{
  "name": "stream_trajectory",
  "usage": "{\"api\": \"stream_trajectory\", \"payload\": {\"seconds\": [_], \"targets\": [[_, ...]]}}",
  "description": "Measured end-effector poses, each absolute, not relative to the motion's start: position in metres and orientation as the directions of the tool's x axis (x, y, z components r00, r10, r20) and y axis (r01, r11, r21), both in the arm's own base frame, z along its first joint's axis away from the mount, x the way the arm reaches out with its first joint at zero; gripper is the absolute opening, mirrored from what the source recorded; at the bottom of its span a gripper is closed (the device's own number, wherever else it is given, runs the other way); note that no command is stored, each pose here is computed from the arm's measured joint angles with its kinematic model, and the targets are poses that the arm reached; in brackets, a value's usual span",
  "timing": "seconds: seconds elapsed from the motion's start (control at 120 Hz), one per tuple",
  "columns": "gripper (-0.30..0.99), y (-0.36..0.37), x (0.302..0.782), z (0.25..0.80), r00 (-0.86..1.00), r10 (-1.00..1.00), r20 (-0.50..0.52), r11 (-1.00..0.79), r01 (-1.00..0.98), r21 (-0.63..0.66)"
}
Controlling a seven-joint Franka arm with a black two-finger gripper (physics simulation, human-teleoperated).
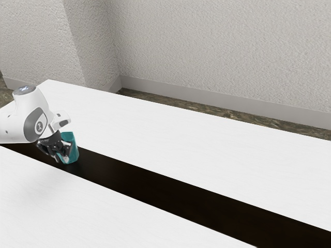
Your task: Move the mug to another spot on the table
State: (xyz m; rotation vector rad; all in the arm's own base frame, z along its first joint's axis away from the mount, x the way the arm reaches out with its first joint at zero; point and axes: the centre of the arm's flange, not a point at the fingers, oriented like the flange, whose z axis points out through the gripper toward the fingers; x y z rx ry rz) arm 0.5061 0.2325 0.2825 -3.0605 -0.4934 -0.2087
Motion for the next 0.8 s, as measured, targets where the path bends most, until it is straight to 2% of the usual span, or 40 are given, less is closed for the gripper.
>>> {"api": "stream_trajectory", "payload": {"seconds": [0.467,0.8], "targets": [[0.06,0.227,0.494,0.291,0.937,0.301,0.179,-0.951,0.310,-0.022],[0.04,0.196,0.471,0.319,0.955,0.222,0.196,-0.969,0.238,-0.063]]}}
